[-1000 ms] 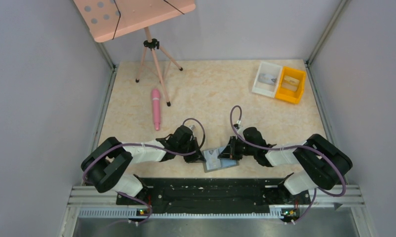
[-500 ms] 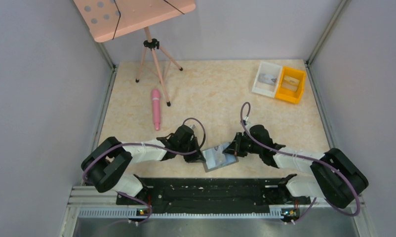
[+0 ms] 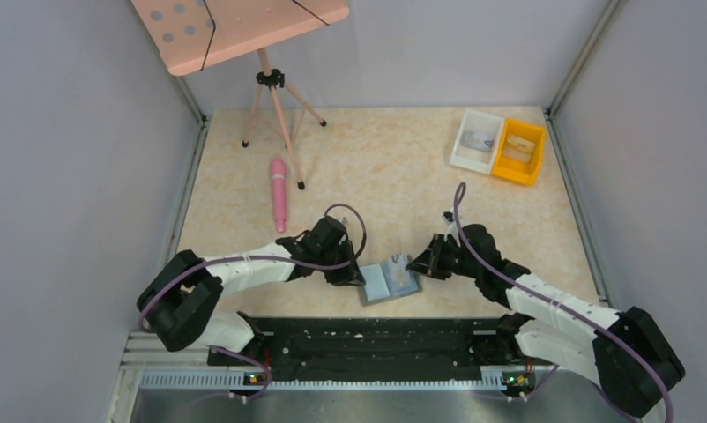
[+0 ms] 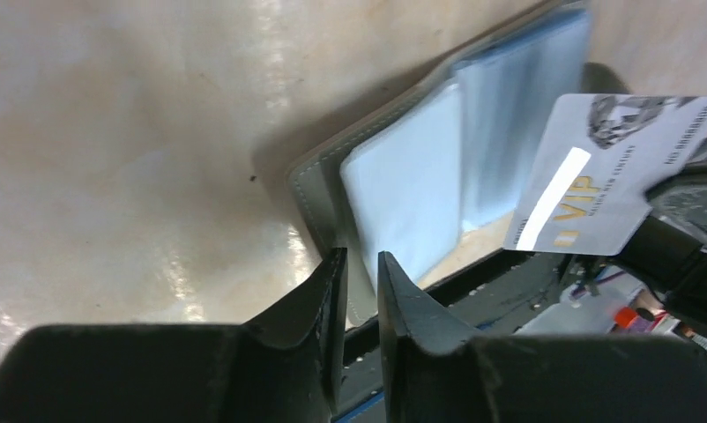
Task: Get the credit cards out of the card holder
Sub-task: Remove the credit card from the card holder.
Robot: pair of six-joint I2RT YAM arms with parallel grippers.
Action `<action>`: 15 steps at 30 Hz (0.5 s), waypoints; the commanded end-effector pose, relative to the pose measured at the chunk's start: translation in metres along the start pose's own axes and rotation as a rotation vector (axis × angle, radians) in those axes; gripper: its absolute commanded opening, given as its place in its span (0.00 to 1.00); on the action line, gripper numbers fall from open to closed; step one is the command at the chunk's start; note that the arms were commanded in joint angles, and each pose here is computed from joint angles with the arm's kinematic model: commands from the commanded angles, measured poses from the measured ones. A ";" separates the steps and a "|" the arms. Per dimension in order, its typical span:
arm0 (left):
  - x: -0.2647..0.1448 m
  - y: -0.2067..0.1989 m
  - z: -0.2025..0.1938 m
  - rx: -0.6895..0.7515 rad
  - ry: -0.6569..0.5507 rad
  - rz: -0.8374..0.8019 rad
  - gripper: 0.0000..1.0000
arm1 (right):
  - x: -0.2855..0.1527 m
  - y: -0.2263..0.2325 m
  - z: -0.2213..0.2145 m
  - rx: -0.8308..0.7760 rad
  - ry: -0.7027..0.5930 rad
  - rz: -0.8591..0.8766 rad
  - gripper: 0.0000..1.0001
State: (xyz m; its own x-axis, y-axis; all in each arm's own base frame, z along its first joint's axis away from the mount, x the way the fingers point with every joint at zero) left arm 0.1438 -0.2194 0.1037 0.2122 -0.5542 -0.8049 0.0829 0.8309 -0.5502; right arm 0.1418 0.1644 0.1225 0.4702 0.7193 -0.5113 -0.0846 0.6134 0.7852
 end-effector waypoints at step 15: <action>-0.080 -0.079 0.029 0.149 -0.267 -0.517 0.60 | -0.044 0.055 0.016 0.061 -0.248 0.458 0.00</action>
State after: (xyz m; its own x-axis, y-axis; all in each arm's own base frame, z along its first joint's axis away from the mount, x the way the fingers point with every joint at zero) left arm 0.1483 -0.2346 0.1899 0.3201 -0.7963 -0.5133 0.2695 0.5960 -0.7564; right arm 0.1298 0.1623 0.1622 0.5671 0.7950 -0.2152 -0.1595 0.3624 0.9183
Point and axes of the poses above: each gripper's point midway between its finger pads, its own x axis out along the fingers, its own y axis along the line the jaws close on, z = x × y, the point moved 9 cm from there along -x, back along the fingers, and after that the axes turned 6 degrees about x, right-handed, at the moved point
